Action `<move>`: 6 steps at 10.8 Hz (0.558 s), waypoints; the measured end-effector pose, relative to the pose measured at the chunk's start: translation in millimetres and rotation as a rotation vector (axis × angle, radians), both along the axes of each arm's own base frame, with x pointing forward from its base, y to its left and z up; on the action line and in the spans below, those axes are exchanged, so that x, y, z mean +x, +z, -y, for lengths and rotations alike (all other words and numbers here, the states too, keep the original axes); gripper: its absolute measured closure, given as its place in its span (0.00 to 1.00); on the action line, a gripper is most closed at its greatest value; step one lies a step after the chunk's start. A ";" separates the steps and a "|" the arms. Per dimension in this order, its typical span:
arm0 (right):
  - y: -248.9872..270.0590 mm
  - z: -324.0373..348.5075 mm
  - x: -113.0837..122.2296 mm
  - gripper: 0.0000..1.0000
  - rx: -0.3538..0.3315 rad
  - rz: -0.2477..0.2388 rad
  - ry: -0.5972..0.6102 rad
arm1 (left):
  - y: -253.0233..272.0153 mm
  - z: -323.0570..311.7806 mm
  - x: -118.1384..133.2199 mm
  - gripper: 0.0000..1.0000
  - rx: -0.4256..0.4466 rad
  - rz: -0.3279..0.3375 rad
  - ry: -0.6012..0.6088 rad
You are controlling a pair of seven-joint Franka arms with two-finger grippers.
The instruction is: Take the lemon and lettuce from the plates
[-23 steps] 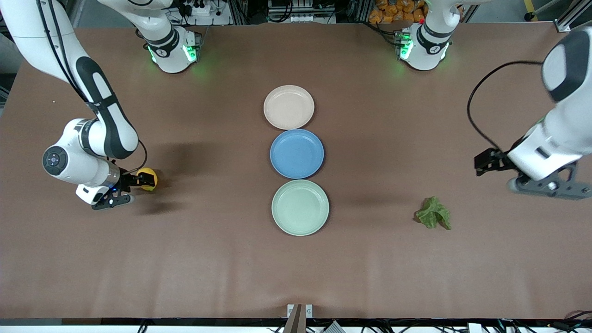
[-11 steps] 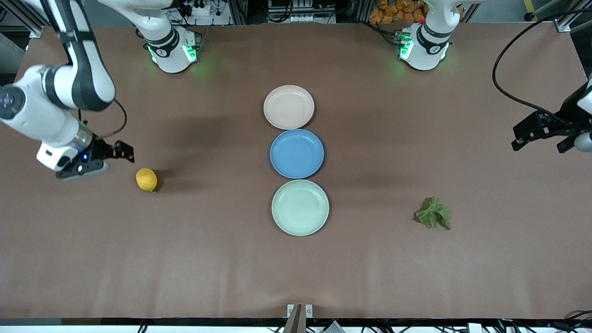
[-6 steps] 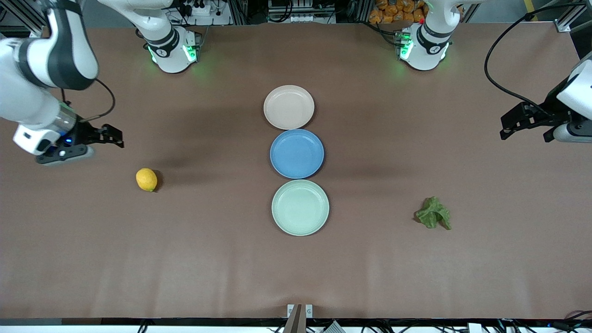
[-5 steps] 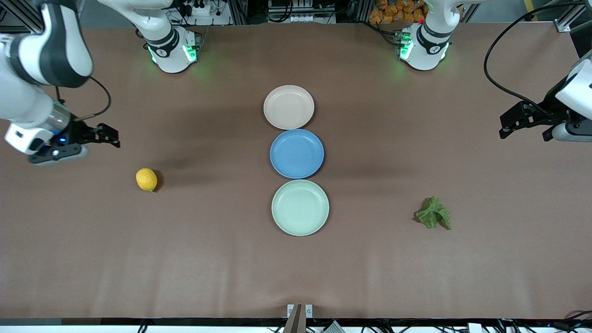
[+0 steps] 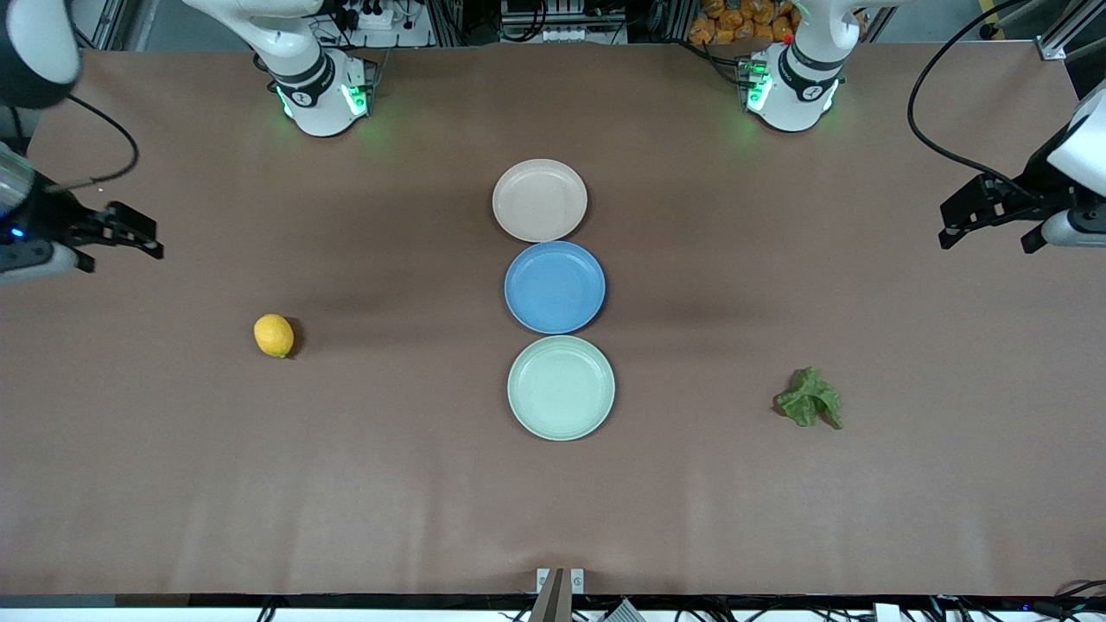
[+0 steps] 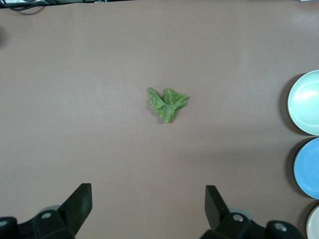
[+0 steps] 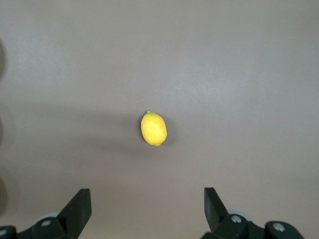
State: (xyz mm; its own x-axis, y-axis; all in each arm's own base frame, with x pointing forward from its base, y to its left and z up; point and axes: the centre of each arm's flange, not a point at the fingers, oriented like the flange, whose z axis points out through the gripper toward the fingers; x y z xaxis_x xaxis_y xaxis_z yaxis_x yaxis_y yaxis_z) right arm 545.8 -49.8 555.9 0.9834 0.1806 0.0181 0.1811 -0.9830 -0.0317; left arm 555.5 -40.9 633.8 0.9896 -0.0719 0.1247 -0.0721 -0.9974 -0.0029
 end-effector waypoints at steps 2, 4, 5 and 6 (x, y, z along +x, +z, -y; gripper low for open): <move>25.8 0.2 -2.0 0.00 0.001 -0.004 0.001 | 8.8 0.2 -2.8 0.00 0.000 0.017 0.000; 50.5 -0.2 -4.9 0.00 0.001 -0.002 -0.008 | 14.1 0.3 -4.1 0.00 0.000 0.018 -0.001; 60.1 -0.7 -7.7 0.00 0.002 -0.012 -0.026 | 17.2 0.0 -6.0 0.00 0.000 0.008 0.000; 68.4 -1.1 -9.8 0.00 0.002 -0.017 -0.040 | 20.9 -0.6 -8.2 0.00 0.001 -0.002 0.001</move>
